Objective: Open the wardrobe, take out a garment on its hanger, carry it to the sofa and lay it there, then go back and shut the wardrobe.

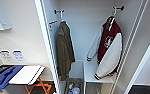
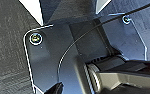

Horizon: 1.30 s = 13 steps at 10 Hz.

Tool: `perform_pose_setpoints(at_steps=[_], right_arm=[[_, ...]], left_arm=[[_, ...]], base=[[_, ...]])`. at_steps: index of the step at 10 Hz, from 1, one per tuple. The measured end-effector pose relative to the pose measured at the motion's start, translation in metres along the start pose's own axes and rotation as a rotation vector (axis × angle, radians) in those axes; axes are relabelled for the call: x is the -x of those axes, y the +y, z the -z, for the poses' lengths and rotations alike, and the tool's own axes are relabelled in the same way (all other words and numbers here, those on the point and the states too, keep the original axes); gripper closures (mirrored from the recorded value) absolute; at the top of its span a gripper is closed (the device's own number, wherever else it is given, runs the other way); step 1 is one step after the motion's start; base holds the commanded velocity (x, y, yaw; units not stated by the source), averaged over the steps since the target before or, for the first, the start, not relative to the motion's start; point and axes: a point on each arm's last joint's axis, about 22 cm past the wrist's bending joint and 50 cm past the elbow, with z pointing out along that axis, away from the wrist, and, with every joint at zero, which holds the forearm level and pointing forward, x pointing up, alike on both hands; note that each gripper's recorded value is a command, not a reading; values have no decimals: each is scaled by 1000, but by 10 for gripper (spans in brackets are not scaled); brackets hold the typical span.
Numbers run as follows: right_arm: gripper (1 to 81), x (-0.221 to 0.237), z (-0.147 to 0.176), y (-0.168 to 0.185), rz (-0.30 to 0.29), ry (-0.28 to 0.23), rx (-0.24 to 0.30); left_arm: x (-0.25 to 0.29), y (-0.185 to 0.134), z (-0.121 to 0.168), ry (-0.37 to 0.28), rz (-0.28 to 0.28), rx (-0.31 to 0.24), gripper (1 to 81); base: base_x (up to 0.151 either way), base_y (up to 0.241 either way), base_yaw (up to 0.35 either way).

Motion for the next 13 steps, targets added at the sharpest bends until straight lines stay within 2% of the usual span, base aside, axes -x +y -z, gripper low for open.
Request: perform_pose_setpoints(at_steps=[2,3,4,5,7,10,11,13], right_arm=[[10,0,0,0,0,0,0],[10,0,0,0,-1,0,0],[10,0,0,0,-1,0,0],[10,0,0,0,-2,0,0],[10,0,0,0,-2,0,0],[10,0,0,0,-2,0,0],[10,-1,0,-1,-2,0,-1],[10,-4,-1,-1,-1,3,-1]], left_arm=[[-14,-5,0,19,-100,-6,10],[-32,-10,1,45,-115,-12,10],[-50,-15,2,67,-102,-19,10],[-63,-15,2,80,-37,-17,10],[-77,-5,-1,110,130,5,10],[-113,7,1,211,441,59,10],[-124,2,4,254,540,66,10],[-155,-22,15,354,669,73,10]], base=[[0,0,0],[0,0,0],[0,0,0],[0,0,0],[0,0,0],[0,0,0],[0,0,0],[0,0,0]])
